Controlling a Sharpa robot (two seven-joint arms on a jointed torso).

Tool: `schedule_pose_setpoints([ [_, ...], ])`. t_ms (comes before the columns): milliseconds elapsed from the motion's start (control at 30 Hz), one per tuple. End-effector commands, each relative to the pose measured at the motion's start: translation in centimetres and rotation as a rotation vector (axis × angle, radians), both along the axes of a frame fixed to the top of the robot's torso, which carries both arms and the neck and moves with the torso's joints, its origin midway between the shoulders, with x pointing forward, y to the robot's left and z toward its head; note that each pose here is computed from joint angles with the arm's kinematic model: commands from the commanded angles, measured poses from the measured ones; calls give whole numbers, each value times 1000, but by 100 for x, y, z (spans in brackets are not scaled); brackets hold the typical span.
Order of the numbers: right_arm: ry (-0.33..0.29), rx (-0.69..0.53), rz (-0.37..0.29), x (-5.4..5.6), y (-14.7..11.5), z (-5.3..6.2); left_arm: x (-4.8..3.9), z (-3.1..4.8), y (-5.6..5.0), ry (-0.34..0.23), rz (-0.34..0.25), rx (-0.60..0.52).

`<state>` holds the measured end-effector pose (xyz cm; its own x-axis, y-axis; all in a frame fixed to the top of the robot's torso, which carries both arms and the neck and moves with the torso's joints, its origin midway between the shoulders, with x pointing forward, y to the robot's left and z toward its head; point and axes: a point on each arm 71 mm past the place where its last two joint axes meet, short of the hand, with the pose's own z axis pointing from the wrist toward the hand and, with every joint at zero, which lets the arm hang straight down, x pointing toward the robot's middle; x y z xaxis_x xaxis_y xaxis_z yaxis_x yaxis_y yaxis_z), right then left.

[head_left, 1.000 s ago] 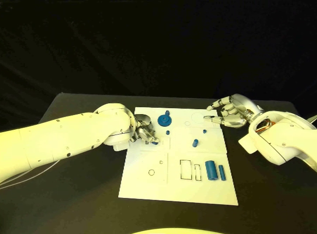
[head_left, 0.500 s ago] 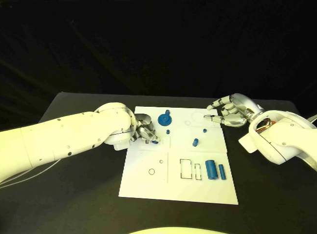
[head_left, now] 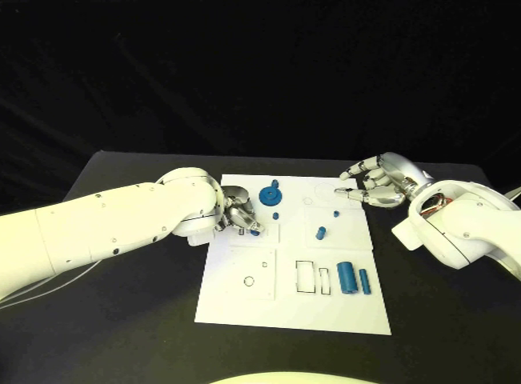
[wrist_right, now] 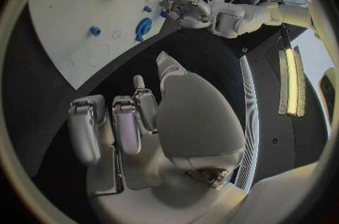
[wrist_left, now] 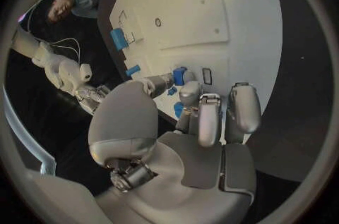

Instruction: Assemble the parts on the task board

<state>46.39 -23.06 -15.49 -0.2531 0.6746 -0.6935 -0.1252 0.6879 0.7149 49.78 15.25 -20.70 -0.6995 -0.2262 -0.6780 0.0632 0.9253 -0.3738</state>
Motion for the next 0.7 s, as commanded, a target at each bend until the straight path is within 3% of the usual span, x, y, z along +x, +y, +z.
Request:
schedule_pose_setpoints([
  [33, -7, -2, 18, -4, 15, 2, -11, -12, -27, 13, -10, 0],
  [700, -20, 2, 1, 6, -9, 9, 0, -23, -45, 13, -3, -7],
])
